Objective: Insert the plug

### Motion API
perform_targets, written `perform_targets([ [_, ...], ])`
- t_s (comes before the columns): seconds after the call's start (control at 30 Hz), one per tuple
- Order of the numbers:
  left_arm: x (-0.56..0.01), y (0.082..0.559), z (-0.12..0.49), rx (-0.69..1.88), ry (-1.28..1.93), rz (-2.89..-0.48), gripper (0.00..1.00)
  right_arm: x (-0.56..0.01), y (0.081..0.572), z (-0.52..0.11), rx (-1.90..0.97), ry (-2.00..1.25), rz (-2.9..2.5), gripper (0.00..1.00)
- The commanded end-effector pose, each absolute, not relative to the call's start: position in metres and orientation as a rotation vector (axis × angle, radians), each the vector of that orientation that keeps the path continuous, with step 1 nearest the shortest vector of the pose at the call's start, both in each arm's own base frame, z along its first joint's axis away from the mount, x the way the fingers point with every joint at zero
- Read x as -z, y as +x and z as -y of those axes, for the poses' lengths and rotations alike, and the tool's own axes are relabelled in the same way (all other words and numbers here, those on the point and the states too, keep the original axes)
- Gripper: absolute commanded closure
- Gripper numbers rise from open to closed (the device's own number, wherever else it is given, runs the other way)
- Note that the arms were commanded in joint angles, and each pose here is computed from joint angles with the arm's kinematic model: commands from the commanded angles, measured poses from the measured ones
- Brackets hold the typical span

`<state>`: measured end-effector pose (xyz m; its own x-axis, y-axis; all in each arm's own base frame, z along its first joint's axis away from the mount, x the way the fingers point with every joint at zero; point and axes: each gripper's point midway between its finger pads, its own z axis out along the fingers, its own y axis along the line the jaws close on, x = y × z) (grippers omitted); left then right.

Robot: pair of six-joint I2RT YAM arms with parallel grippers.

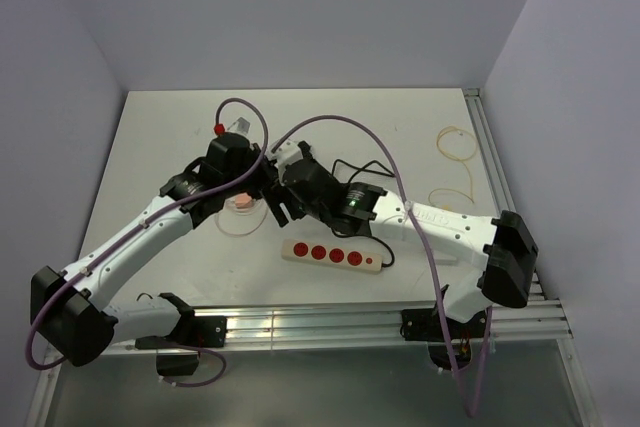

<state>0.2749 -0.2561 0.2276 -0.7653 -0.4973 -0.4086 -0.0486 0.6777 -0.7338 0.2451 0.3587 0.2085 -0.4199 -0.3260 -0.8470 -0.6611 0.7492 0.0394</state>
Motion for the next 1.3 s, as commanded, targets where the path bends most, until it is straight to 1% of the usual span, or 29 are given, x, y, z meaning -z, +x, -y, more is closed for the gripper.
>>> perform_targets([
  [0.0, -0.255, 0.278, 0.264, 1.032, -0.430, -2.227, 1.00, -0.224, 0.254, -0.359, -0.325, -0.682, -1.986, 0.19],
  [0.03, -0.255, 0.278, 0.264, 1.037, -0.430, -2.227, 1.00, -0.225, 0.254, -0.359, -0.314, -0.672, -1.983, 0.22],
  [0.1, -0.252, 0.277, 0.265, 1.040, -0.428, -2.237, 1.00, -0.223, 0.256, -0.359, -0.277, -0.665, -1.983, 0.32],
  [0.13, -0.251, 0.277, 0.265, 1.038, -0.427, -2.238, 1.00, -0.223, 0.255, -0.360, -0.267, -0.665, -1.977, 0.40],
  [0.17, -0.251, 0.276, 0.265, 1.038, -0.418, -2.239, 1.00, -0.224, 0.254, -0.361, -0.263, -0.660, -1.971, 0.69],
  [0.23, -0.250, 0.276, 0.264, 1.027, -0.406, -2.243, 0.99, -0.226, 0.252, -0.359, -0.271, -0.632, -1.960, 0.99],
  [0.27, -0.247, 0.277, 0.261, 1.002, -0.409, -2.250, 0.91, -0.225, 0.251, -0.358, -0.277, -0.624, -1.961, 1.00],
  [0.3, -0.246, 0.280, 0.257, 0.973, -0.420, -2.243, 0.65, -0.224, 0.248, -0.358, -0.297, -0.622, -1.961, 1.00],
  [0.33, -0.247, 0.280, 0.255, 0.962, -0.416, -2.237, 0.52, -0.222, 0.247, -0.357, -0.306, -0.622, -1.963, 1.00],
  [0.37, -0.249, 0.280, 0.252, 0.952, -0.416, -2.228, 0.42, -0.221, 0.245, -0.356, -0.318, -0.617, -1.965, 1.00],
  [0.4, -0.251, 0.279, 0.250, 0.954, -0.422, -2.221, 0.26, -0.222, 0.243, -0.355, -0.336, -0.605, -1.963, 1.00],
  [0.43, -0.251, 0.282, 0.245, 0.928, -0.435, -2.199, 0.19, -0.214, 0.240, -0.353, -0.344, -0.615, -1.974, 1.00],
  [0.47, -0.257, 0.281, 0.240, 0.935, -0.436, -2.169, 0.01, -0.209, 0.238, -0.349, -0.345, -0.608, -1.985, 1.00],
  [0.6, -0.266, 0.278, 0.224, 0.897, -0.449, -2.112, 0.01, -0.195, 0.233, -0.339, -0.357, -0.596, -2.014, 1.00],
  [0.73, -0.262, 0.268, 0.211, 0.877, -0.427, -2.081, 0.01, -0.193, 0.231, -0.334, -0.498, -0.546, -2.051, 1.00],
  [0.77, -0.261, 0.266, 0.211, 0.884, -0.409, -2.074, 0.02, -0.199, 0.236, -0.328, -0.548, -0.482, -2.046, 1.00],
  [0.8, -0.251, 0.264, 0.208, 0.873, -0.397, -2.082, 0.03, -0.202, 0.236, -0.327, -0.593, -0.460, -2.049, 1.00],
  [0.83, -0.254, 0.259, 0.207, 0.895, -0.379, -2.061, 0.10, -0.210, 0.236, -0.325, -0.649, -0.431, -2.038, 1.00],
  [0.9, -0.252, 0.252, 0.204, 0.930, -0.338, -2.011, 0.17, -0.213, 0.241, -0.321, -0.769, -0.363, -2.054, 1.00],
  [1.0, -0.254, 0.235, 0.200, 1.001, -0.263, -1.920, 0.40, -0.226, 0.246, -0.315, -0.902, -0.262, -2.051, 1.00],
  [1.03, -0.271, 0.232, 0.203, 1.062, -0.218, -1.831, 0.48, -0.234, 0.244, -0.315, -0.963, -0.218, -2.053, 1.00],
  [1.1, -0.279, 0.219, 0.201, 1.113, -0.134, -1.721, 0.56, -0.245, 0.242, -0.316, -1.064, -0.187, -2.050, 1.00],
  [1.13, -0.298, 0.215, 0.201, 1.154, -0.096, -1.620, 0.56, -0.252, 0.240, -0.317, -1.119, -0.134, -2.052, 1.00],
  [1.17, -0.294, 0.210, 0.204, 1.165, -0.044, -1.603, 0.55, -0.259, 0.238, -0.319, -1.163, -0.120, -2.048, 1.00],
  [1.2, -0.300, 0.206, 0.203, 1.179, -0.019, -1.564, 0.47, -0.264, 0.237, -0.320, -1.194, -0.094, -2.049, 1.00],
  [1.23, -0.313, 0.203, 0.205, 1.203, 0.017, -1.502, 0.45, -0.273, 0.234, -0.323, -1.252, -0.041, -2.051, 1.00],
  [1.27, -0.311, 0.200, 0.209, 1.211, 0.059, -1.493, 0.42, -0.277, 0.234, -0.326, -1.285, -0.012, -2.048, 1.00],
])
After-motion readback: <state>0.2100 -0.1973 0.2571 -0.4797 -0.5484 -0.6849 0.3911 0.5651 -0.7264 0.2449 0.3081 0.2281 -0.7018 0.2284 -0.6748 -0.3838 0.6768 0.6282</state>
